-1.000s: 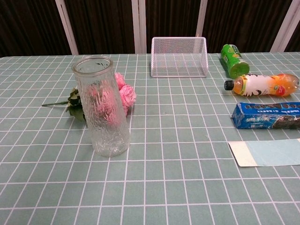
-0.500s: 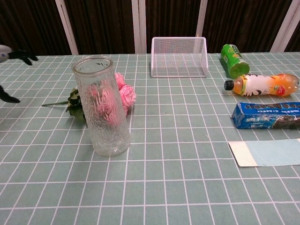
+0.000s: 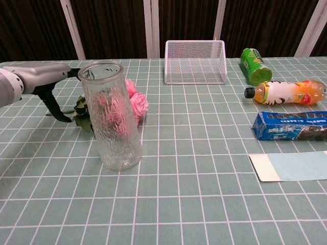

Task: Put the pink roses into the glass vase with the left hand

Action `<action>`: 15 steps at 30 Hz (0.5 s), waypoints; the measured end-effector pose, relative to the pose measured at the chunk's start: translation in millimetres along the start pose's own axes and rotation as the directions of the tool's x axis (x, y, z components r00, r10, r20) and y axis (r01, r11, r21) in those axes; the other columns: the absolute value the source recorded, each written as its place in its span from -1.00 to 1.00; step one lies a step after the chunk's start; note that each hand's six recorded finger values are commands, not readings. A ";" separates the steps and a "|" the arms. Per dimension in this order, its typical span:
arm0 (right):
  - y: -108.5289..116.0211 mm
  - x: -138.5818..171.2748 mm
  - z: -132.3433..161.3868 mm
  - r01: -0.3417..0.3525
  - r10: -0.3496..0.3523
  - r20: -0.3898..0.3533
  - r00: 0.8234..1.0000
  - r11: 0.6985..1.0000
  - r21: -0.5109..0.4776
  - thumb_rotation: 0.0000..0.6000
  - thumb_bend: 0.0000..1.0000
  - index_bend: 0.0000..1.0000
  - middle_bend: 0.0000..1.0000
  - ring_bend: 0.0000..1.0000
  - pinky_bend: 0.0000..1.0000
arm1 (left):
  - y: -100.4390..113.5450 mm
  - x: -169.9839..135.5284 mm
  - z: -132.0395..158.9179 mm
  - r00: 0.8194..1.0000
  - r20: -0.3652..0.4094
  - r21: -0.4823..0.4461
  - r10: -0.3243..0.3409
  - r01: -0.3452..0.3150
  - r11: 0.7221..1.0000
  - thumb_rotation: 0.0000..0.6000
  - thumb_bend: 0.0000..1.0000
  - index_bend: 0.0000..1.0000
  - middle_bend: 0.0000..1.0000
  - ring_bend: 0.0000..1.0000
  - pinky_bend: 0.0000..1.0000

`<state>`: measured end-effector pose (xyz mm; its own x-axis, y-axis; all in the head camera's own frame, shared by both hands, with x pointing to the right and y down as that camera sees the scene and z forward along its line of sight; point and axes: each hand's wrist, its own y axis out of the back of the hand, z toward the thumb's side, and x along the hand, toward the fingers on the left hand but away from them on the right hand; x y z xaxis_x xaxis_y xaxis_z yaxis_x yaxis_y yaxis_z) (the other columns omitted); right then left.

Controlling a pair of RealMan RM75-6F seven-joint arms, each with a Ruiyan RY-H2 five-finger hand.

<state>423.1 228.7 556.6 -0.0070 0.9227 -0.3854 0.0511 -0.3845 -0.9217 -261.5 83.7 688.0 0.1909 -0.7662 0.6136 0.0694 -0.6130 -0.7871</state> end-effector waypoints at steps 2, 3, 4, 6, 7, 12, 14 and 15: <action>0.1 0.0 -0.6 0.000 0.000 0.002 1.000 1.000 -0.001 1.00 -0.69 -0.80 -0.93 -1.00 -1.00 | -2.4 1.2 8.2 1.000 0.011 -0.002 -0.004 0.004 1.000 1.00 -0.69 -0.80 -0.86 -1.00 -1.00; 0.2 0.0 -0.8 0.000 0.000 0.003 1.000 1.000 -0.001 1.00 -0.69 -0.80 -0.93 -1.00 -1.00 | -3.5 1.8 11.8 1.000 0.016 -0.002 -0.006 0.006 1.000 1.00 -0.69 -0.80 -0.87 -1.00 -1.00; 0.4 0.0 -1.0 0.001 -0.001 0.004 1.000 1.000 -0.001 1.00 -0.69 -0.80 -0.93 -1.00 -1.00 | -4.6 2.5 15.3 1.000 0.020 -0.002 -0.008 0.008 1.000 1.00 -0.69 -0.80 -0.88 -1.00 -1.00; 0.5 0.0 -1.2 0.002 -0.002 0.004 1.000 1.000 -0.001 1.00 -0.69 -0.80 -0.93 -1.00 -1.00 | -6.9 4.8 22.6 1.000 0.027 0.000 -0.011 0.011 1.000 1.00 -0.69 -0.80 -0.89 -1.00 -1.00; 0.2 -0.1 -1.4 0.000 0.000 0.004 1.000 1.000 0.000 1.00 -0.69 -0.80 -0.93 -1.00 -1.00 | -7.7 6.2 25.3 1.000 0.028 0.002 -0.011 0.011 1.000 1.00 -0.69 -0.80 -0.89 -1.00 -1.00; -1.6 -0.8 -2.9 -0.010 0.011 0.009 1.000 1.000 -0.005 1.00 -0.69 -0.80 -0.93 -1.00 -1.00 | -14.2 14.5 40.3 1.000 0.025 0.006 -0.005 0.005 1.000 1.00 -0.67 -0.79 -0.89 -1.00 -1.00; -1.3 -0.8 -3.1 -0.010 0.010 0.009 1.000 1.000 -0.005 1.00 -0.69 -0.80 -0.93 -1.00 -1.00 | -17.4 17.6 46.2 1.000 0.027 0.012 -0.006 0.006 1.000 1.00 -0.54 -0.77 -0.88 -1.00 -1.00; -1.1 -0.6 -3.2 -0.009 0.009 0.008 1.000 1.000 -0.006 1.00 -0.69 -0.80 -0.93 -1.00 -1.00 | -18.5 18.8 48.7 1.000 0.028 0.014 -0.005 0.005 1.000 1.00 -0.48 -0.76 -0.86 -1.00 -0.99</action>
<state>426.2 228.6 558.0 -0.0150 0.9190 -0.3941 0.0568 -0.3927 -0.9179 -211.5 90.0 711.0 0.2181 -0.7572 0.6157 0.0841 -0.6140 -0.7848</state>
